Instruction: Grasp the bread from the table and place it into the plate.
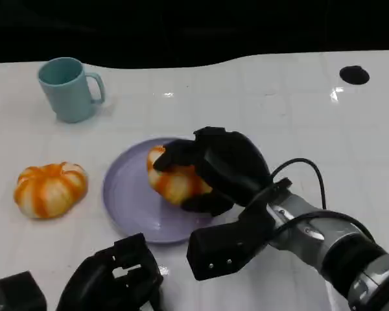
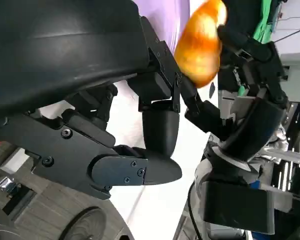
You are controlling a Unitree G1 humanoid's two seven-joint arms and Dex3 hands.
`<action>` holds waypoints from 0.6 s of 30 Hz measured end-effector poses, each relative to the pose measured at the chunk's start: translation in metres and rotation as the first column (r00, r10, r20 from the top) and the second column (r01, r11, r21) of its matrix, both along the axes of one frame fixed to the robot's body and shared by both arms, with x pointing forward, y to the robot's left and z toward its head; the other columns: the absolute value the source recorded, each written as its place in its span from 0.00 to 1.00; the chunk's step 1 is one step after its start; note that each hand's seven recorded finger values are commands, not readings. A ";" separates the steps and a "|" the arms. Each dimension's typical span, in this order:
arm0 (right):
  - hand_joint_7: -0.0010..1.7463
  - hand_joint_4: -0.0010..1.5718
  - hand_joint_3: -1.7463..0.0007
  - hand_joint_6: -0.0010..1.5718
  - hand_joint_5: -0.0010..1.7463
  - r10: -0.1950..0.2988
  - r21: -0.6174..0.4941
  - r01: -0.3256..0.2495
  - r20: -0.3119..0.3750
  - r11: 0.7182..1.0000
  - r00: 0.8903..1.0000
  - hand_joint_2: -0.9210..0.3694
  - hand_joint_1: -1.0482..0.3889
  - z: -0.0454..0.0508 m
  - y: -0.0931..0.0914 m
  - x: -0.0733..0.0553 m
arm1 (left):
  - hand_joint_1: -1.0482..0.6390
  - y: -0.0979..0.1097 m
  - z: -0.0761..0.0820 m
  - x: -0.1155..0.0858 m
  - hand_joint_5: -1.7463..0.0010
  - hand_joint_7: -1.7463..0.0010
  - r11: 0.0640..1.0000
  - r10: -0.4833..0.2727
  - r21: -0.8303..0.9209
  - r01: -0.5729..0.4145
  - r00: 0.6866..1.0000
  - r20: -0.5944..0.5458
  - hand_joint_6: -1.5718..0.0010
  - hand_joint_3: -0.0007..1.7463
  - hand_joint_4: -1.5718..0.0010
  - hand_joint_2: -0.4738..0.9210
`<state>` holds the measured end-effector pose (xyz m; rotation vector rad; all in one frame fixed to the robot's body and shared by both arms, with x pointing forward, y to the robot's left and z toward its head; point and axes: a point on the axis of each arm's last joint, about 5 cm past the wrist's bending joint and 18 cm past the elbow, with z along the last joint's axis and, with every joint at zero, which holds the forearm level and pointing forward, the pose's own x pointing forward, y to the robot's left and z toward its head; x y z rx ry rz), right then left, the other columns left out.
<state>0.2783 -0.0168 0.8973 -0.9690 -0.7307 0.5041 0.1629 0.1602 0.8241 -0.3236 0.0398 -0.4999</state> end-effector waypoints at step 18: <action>0.00 0.20 0.97 0.34 0.25 0.022 -0.043 -0.026 -0.094 0.999 0.995 0.00 0.39 0.0060 -0.021 -0.007 | 0.26 -0.001 0.000 0.001 0.00 0.16 1.000 -0.001 -0.001 0.001 1.000 0.007 0.53 0.26 0.50 0.91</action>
